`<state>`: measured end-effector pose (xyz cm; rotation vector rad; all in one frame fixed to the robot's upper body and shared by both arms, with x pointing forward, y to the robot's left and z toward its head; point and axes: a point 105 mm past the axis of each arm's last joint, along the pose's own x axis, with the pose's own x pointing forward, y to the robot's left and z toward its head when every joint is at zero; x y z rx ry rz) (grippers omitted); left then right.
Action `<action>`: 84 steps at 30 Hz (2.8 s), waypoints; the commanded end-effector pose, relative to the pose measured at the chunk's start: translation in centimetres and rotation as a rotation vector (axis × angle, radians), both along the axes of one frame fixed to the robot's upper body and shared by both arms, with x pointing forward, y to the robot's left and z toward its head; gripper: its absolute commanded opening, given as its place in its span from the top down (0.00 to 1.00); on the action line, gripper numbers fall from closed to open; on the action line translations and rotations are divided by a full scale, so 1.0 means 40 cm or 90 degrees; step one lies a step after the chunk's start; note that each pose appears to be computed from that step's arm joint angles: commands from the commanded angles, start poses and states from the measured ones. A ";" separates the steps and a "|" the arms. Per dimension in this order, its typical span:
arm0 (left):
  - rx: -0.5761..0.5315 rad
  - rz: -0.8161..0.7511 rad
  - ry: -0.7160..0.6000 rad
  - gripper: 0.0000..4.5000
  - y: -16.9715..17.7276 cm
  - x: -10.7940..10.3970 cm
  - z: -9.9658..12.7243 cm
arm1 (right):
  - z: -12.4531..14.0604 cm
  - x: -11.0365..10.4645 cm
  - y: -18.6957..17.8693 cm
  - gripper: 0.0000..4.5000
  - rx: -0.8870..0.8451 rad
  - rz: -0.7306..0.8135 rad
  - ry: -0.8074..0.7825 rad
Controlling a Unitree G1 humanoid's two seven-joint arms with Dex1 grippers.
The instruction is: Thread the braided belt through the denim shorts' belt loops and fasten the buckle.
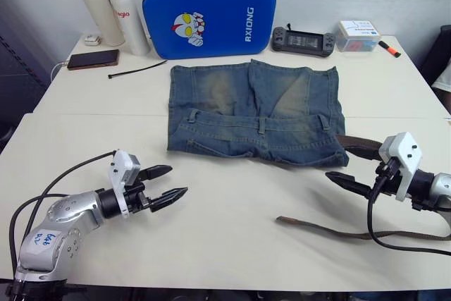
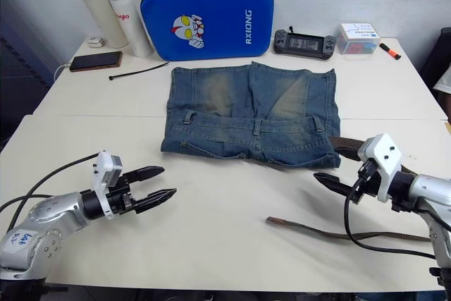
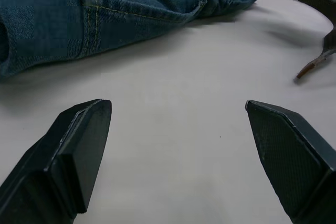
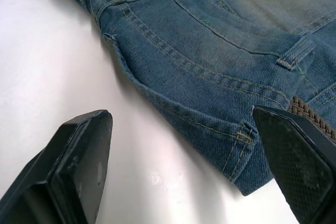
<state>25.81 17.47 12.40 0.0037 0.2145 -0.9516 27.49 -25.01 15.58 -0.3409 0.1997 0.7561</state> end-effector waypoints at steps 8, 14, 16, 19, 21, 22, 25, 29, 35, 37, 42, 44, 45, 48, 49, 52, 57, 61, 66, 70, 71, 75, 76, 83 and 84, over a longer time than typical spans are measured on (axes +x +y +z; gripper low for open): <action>0.083 -0.348 -0.063 0.01 -0.201 -0.033 0.098 | 0.014 -0.122 0.051 0.00 -0.038 0.052 0.067; 0.124 -0.464 -0.076 0.01 -0.261 -0.034 0.090 | -0.047 -0.242 0.088 0.00 -0.105 0.082 0.174; 0.124 -0.482 -0.087 0.01 -0.278 -0.028 0.094 | -0.077 -0.245 0.091 0.00 -0.172 0.082 0.161; 0.132 -0.492 -0.097 0.01 -0.280 -0.021 0.093 | -0.100 -0.229 0.109 0.00 -0.180 0.084 0.145; 0.139 -0.491 -0.100 0.01 -0.279 -0.018 0.092 | -0.125 -0.214 0.116 0.00 -0.183 0.080 0.147; 0.139 -0.485 -0.100 0.00 -0.279 -0.015 0.092 | -0.143 -0.208 0.115 0.05 -0.193 0.078 0.154; 0.139 -0.465 -0.106 0.00 -0.276 -0.009 0.095 | -0.186 -0.201 0.108 0.29 -0.222 0.081 0.178; 0.124 -0.421 -0.118 0.00 -0.273 -0.001 0.100 | -0.176 -0.161 0.121 0.74 -0.219 0.100 0.138; -0.007 -0.355 -0.119 0.00 -0.301 0.015 0.143 | -0.033 -0.146 0.170 0.98 -0.038 0.164 0.127; -0.077 -0.350 -0.091 0.00 -0.323 0.015 0.152 | 0.030 -0.144 0.180 0.98 0.038 0.183 0.126; -0.187 -0.357 -0.059 0.00 -0.380 0.031 0.179 | 0.095 -0.136 0.210 0.98 0.093 0.209 0.109; -0.212 -0.357 -0.060 0.00 -0.402 0.039 0.193 | 0.103 -0.134 0.219 0.98 0.100 0.213 0.105; -0.222 -0.361 -0.061 0.00 -0.414 0.039 0.199 | 0.105 -0.135 0.224 0.98 0.106 0.215 0.106; -0.240 -0.373 -0.056 0.00 -0.439 0.036 0.206 | 0.107 -0.137 0.232 0.98 0.114 0.217 0.108; -0.244 -0.379 -0.052 0.00 -0.444 0.033 0.206 | 0.108 -0.137 0.233 0.98 0.116 0.216 0.109; -0.264 -0.388 -0.039 0.19 -0.459 0.030 0.208 | 0.113 -0.135 0.236 1.00 0.125 0.207 0.104; -0.264 -0.411 -0.027 0.71 -0.474 0.029 0.210 | 0.122 -0.124 0.232 1.00 0.131 0.179 0.081; -0.286 -0.449 0.002 0.99 -0.494 0.034 0.234 | 0.145 -0.107 0.226 1.00 0.146 0.149 0.030; -0.274 -0.434 0.004 1.00 -0.534 0.072 0.257 | 0.216 -0.072 0.164 0.80 0.239 0.025 -0.063; -0.242 -0.400 0.025 1.00 -0.553 0.100 0.241 | 0.280 -0.095 0.125 0.42 0.345 -0.032 -0.126; -0.249 -0.390 0.034 1.00 -0.555 0.109 0.247 | 0.296 -0.107 0.123 0.30 0.378 -0.040 -0.143; -0.282 -0.358 0.044 1.00 -0.565 0.141 0.277 | 0.347 -0.160 0.152 0.01 0.549 -0.022 -0.159; -0.296 -0.361 0.044 1.00 -0.569 0.144 0.286 | 0.349 -0.183 0.178 0.01 0.610 0.010 -0.137; -0.333 -0.386 0.076 1.00 -0.595 0.155 0.323 | 0.249 -0.225 0.288 0.01 0.798 0.039 0.033; -0.345 -0.393 0.086 1.00 -0.598 0.151 0.337 | 0.204 -0.207 0.290 0.01 0.805 0.004 0.062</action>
